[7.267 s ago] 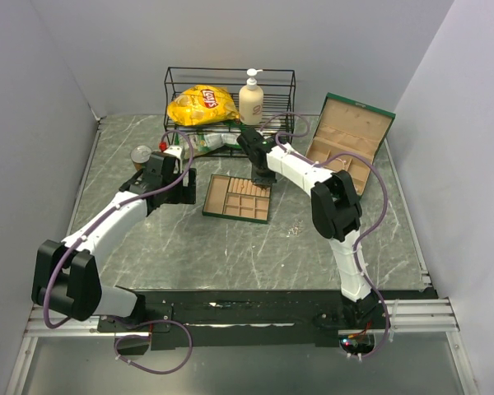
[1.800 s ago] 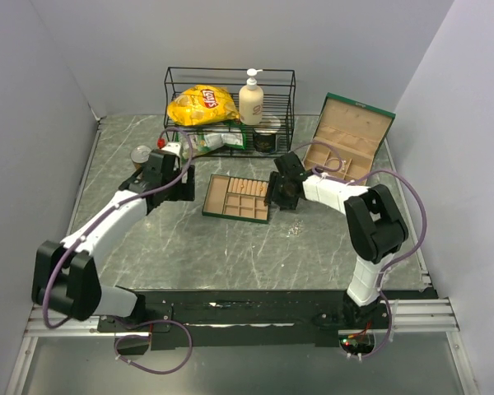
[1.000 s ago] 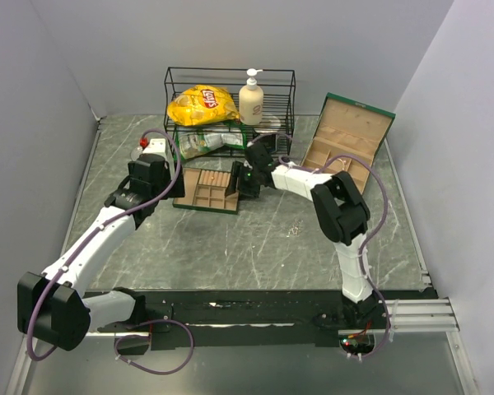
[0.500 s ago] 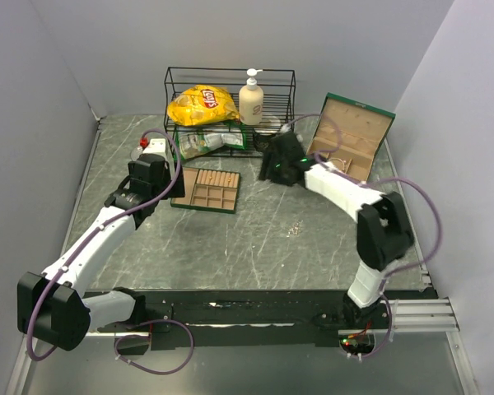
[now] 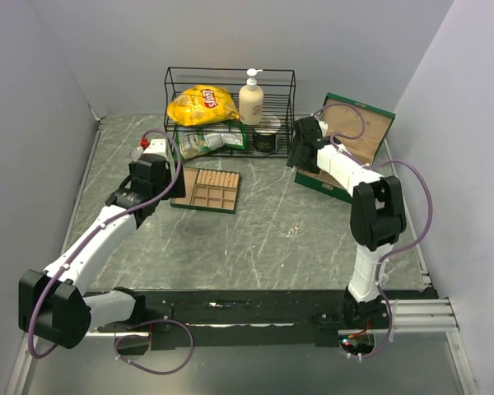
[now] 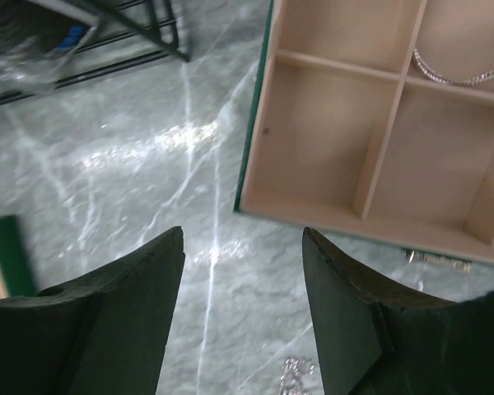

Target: Organize the mixed jewelry

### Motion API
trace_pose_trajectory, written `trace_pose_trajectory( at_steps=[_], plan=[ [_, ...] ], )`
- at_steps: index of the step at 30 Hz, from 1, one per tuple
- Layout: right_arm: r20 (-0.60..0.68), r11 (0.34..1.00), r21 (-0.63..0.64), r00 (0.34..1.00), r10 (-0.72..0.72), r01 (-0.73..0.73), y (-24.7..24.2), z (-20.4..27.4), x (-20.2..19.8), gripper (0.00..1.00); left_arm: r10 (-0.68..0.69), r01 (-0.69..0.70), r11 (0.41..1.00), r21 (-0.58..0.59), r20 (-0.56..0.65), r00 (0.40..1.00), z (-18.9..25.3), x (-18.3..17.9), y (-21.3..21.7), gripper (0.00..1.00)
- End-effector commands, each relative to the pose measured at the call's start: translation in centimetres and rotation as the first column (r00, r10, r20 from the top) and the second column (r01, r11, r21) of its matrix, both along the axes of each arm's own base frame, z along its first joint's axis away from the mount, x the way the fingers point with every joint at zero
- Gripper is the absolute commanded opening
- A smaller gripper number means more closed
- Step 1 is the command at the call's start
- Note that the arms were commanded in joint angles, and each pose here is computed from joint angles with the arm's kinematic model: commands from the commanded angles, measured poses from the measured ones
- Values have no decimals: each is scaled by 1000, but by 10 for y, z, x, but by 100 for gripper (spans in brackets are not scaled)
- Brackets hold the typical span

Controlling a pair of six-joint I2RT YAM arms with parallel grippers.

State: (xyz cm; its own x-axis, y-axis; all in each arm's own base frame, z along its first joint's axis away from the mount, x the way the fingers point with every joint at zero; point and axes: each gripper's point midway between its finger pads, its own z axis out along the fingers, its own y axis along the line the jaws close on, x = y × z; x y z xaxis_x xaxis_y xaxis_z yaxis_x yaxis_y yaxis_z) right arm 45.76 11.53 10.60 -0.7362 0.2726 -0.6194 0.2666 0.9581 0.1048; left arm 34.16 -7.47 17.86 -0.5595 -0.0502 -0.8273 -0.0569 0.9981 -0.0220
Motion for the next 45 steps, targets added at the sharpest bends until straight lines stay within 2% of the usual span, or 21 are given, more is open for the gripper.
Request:
trace_pose_trajectory(
  at_steps=[1, 5, 11, 14, 16, 18, 21, 27, 35, 45],
  plan=[
    [24, 999, -33, 1000, -6, 7, -12, 17, 23, 66, 6, -6, 1000, -6, 16, 1000, 3, 3, -1, 96],
    [0, 999, -46, 1000, 13, -13, -13, 5, 34, 65, 0, 0, 1000, -7, 10, 1000, 1, 3, -2, 96],
    [-68, 998, -42, 997, 38, -41, -10, -23, 26, 57, -9, 9, 1000, -9, 1, 1000, -1, 4, -5, 96],
    [-87, 999, -26, 995, 41, -44, -10, -34, 15, 49, -8, 8, 1000, -9, -2, 1000, -2, 5, -5, 96],
    [-117, 999, -4, 992, 51, -52, -8, -45, 1, 39, -11, 11, 1000, -11, -3, 1000, -2, 4, -5, 96],
    [-93, 998, 19, 994, 61, -59, -5, -41, -3, 29, -10, 10, 1000, -11, -5, 1000, -3, 5, -5, 96],
    [-110, 996, 54, 991, 76, -71, -2, -47, -21, 24, -13, 13, 1000, -11, -9, 1000, -3, 5, -6, 96],
    [-133, 990, 76, 983, 125, -116, 14, -54, -57, 22, -18, 18, 1000, -13, -14, 1000, -4, 4, -7, 96],
    [-182, 973, 73, 956, 230, -220, 70, -65, -107, 22, -18, 18, 1000, -2, -8, 1000, -1, 0, -7, 96],
    [-256, 953, 91, 918, 304, -291, 111, -100, -174, 22, -48, 48, 999, -7, -26, 999, -8, -1, -18, 96]
  ],
)
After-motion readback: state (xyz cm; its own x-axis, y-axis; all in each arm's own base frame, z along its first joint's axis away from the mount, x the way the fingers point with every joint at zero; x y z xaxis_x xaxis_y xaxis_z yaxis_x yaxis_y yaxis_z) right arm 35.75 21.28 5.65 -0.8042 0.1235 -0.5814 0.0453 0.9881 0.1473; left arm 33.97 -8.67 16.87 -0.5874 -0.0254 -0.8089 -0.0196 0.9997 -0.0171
